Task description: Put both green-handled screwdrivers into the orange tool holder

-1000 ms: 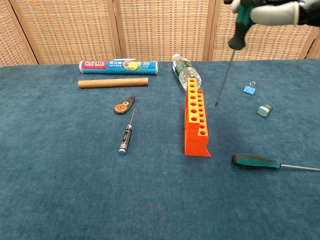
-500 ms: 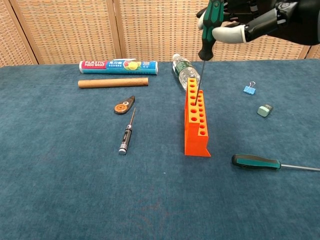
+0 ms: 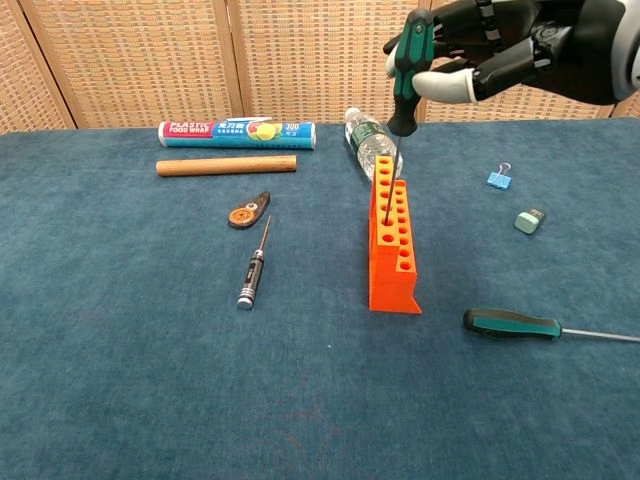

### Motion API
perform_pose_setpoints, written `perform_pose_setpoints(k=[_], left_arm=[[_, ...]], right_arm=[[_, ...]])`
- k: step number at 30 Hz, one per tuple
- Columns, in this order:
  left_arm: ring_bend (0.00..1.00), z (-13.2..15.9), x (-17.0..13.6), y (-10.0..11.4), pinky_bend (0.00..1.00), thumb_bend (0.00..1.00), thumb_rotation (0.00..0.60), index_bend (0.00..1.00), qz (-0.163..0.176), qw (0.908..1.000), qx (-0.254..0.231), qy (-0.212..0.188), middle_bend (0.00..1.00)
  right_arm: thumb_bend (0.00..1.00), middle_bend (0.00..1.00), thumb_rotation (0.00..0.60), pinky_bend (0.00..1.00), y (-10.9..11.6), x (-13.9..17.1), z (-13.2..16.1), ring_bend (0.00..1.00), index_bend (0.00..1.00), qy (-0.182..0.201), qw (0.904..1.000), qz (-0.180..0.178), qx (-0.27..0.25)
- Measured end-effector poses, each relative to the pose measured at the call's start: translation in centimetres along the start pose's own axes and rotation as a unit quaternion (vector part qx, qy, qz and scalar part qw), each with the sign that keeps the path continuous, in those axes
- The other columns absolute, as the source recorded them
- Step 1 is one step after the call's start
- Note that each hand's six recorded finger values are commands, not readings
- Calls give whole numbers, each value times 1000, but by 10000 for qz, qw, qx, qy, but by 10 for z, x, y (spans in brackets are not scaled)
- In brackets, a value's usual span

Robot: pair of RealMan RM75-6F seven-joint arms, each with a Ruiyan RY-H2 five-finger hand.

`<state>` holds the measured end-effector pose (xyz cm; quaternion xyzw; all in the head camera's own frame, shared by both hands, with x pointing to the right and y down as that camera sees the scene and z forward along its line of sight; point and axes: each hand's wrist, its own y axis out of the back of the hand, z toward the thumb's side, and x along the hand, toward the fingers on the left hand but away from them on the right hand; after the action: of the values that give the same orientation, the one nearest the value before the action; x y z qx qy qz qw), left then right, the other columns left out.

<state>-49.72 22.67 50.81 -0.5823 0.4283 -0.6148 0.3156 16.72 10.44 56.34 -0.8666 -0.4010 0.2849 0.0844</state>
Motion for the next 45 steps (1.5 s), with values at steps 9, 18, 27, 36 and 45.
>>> perform_pose_setpoints(k=[9, 18, 27, 36, 45], left_arm=[[0, 0, 1, 0, 0, 0, 600, 0, -18, 10000, -8, 1, 0], [0, -1, 1, 0, 0, 0, 600, 0, -22, 10000, -14, 2, 0], [0, 0, 0, 0, 0, 0, 600, 0, -24, 10000, -14, -9, 0], [0, 0, 0, 0, 0, 0, 600, 0, -16, 10000, -26, -10, 0], [0, -1, 0, 1, 0, 0, 600, 0, -13, 10000, -47, -18, 0]], right_arm=[[526, 98, 600, 0, -5, -2, -4, 0, 608, -43, 10000, 18, 66], [527, 98, 600, 0, -7, -1, -6, 0, 608, -53, 9999, 37, 132], [527, 98, 600, 0, -10, 0, -7, 0, 608, -56, 9998, 83, 162], [527, 98, 600, 0, -14, -3, -10, 0, 608, -102, 9996, 124, 218], [527, 98, 600, 0, -21, -7, -14, 0, 608, -186, 9991, 198, 337]])
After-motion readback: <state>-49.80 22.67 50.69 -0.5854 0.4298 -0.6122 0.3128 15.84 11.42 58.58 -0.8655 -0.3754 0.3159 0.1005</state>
